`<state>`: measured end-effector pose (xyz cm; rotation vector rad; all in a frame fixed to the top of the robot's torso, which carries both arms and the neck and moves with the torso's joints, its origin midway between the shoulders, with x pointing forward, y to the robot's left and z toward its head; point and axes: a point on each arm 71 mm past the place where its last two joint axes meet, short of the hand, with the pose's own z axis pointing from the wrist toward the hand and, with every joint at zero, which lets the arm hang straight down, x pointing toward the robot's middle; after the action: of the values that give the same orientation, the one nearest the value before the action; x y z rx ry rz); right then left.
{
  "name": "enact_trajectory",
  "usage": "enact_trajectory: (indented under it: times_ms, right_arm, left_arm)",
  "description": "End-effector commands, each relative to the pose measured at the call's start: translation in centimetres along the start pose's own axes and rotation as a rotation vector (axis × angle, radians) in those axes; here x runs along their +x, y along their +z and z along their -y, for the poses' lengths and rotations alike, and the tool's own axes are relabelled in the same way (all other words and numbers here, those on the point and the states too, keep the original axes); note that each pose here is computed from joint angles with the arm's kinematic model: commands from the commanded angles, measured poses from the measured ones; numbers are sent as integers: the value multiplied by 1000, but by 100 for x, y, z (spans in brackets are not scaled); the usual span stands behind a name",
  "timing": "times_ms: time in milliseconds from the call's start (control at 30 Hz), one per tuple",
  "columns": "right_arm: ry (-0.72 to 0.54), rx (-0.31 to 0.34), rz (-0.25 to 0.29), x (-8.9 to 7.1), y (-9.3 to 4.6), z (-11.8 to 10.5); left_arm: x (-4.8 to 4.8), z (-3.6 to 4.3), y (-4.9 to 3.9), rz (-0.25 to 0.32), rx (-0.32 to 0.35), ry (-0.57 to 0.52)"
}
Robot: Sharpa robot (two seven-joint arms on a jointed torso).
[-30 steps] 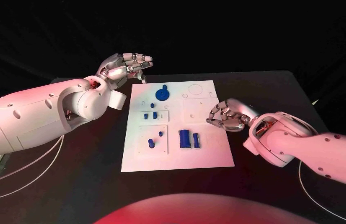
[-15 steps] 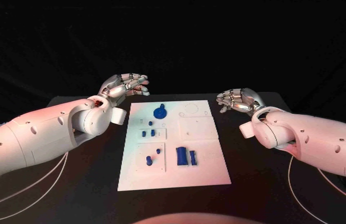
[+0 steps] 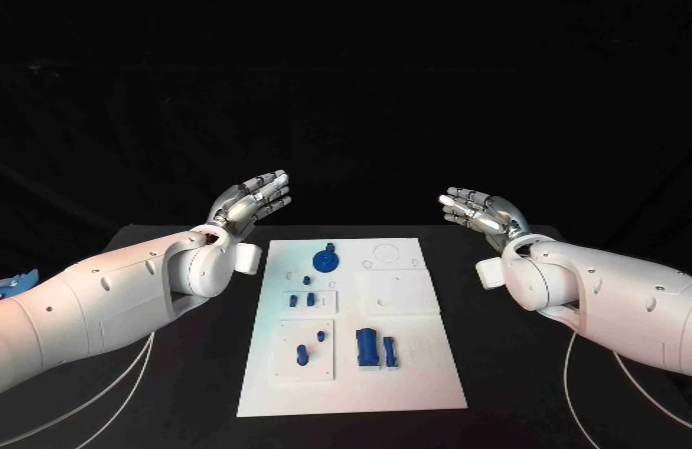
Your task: Assemble the parts on the task board
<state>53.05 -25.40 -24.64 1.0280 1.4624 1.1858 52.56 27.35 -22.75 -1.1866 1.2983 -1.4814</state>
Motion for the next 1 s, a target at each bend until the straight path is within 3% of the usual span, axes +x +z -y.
enact_trajectory:
  times_ms: [33,267,500,567,733,1000]
  right_arm:
    - [18,-14,26,92,-48,-21]
    - [96,-43,88,372,-254,-119]
    - [165,-57,152,629,-508,-257]
    - [173,-58,161,660,-545,-277]
    - [180,-58,168,690,-580,-298]
    - [180,-58,168,690,-580,-298]
  left_arm:
    - [72,-14,-21,21,2,15]
    - [328,-57,-111,76,-3,46]
    - [699,-85,-294,156,-8,93]
    - [767,-86,-335,171,-9,102]
    - [892,-82,-416,199,-11,120]
    - [929,-80,-443,207,-11,125]
